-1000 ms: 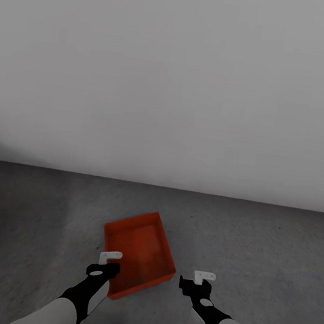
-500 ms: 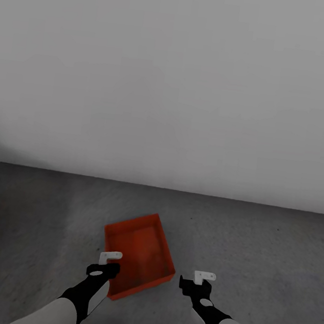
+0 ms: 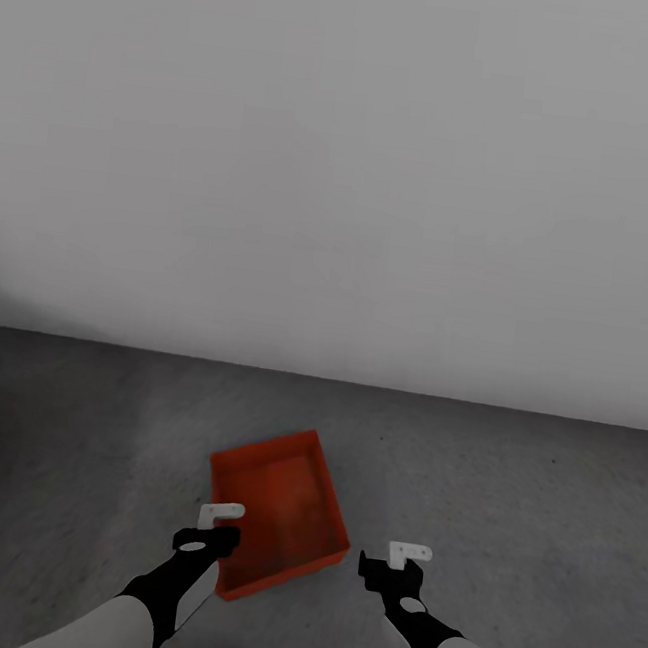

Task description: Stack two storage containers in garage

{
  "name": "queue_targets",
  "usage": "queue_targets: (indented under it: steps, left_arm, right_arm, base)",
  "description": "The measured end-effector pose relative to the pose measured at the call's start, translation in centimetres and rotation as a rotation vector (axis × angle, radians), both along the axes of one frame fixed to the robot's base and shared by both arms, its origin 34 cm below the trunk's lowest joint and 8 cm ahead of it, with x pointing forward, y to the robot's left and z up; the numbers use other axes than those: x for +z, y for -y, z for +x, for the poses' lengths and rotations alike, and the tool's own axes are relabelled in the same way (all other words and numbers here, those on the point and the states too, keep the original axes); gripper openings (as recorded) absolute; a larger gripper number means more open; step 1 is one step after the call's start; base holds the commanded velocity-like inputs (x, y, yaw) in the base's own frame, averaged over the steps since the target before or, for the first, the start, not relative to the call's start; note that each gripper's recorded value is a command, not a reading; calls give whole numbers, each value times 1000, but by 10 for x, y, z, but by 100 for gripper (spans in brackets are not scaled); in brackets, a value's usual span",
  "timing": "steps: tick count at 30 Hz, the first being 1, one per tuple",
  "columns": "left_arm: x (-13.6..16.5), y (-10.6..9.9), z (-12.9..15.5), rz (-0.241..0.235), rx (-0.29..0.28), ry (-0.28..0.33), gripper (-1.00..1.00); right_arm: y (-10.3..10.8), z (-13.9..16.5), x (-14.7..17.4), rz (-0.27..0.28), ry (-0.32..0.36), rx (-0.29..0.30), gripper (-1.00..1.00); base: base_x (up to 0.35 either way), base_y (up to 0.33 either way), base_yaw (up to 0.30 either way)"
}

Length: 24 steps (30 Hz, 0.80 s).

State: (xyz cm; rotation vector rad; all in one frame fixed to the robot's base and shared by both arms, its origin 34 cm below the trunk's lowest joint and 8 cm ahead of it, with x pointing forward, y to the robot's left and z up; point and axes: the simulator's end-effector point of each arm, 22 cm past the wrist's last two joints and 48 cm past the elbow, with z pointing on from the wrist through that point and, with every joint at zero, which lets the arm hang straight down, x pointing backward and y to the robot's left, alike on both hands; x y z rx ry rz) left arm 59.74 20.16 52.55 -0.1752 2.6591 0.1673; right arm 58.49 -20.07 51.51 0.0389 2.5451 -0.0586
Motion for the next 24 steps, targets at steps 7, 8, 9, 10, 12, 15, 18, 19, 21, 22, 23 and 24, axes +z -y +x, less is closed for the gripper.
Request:
queue_targets:
  steps: [7, 8, 9, 10, 12, 15, 18, 19, 21, 22, 23, 24]
  left_arm:
    - [10, 0, 0, 0, 0, 0, 100]
    - [12, 0, -1, 0, 0, 0, 100]
    - [13, 0, -1, 0, 0, 0, 100]
    - [15, 0, -1, 0, 0, 0, 100]
    - [18, 0, -1, 0, 0, 0, 100]
    - [22, 0, -1, 0, 0, -1, 100]
    - [26, 0, -1, 0, 0, 0, 100]
    - [28, 0, -1, 0, 0, 0, 100]
    - [31, 0, -2, 0, 0, 0, 100]
    - [32, 0, -1, 0, 0, 0, 100]
    - [33, 0, -2, 0, 0, 0, 100]
    - [35, 0, -2, 0, 0, 0, 100]
  right_arm:
    - [0, 0, 10, 0, -1, 0, 100]
    - [0, -1, 12, 0, -1, 0, 100]
    - [0, -1, 13, 0, -1, 0, 100]
    - [0, -1, 15, 0, -1, 0, 100]
    - [0, -1, 18, 0, -1, 0, 100]
    - [0, -1, 22, 0, -1, 0, 100]
    - [0, -2, 26, 0, -1, 0, 100]
    - [0, -2, 28, 0, -1, 0, 100]
    - [0, -2, 30, 0, -1, 0, 100]
    - [0, -2, 32, 0, -1, 0, 100]
    - [0, -2, 33, 0, -2, 0, 100]
    - [0, -2, 34, 0, -2, 0, 100]
  base:
    - [0, 0, 0]
    - [0, 0, 0]
    - [0, 0, 0]
    - [0, 0, 0]
    - [0, 0, 0]
    - [0, 0, 0]
    - [0, 0, 0]
    - [0, 0, 0]
    - [0, 0, 0]
    - [0, 0, 0]
    - [0, 0, 0]
    - [0, 0, 0]
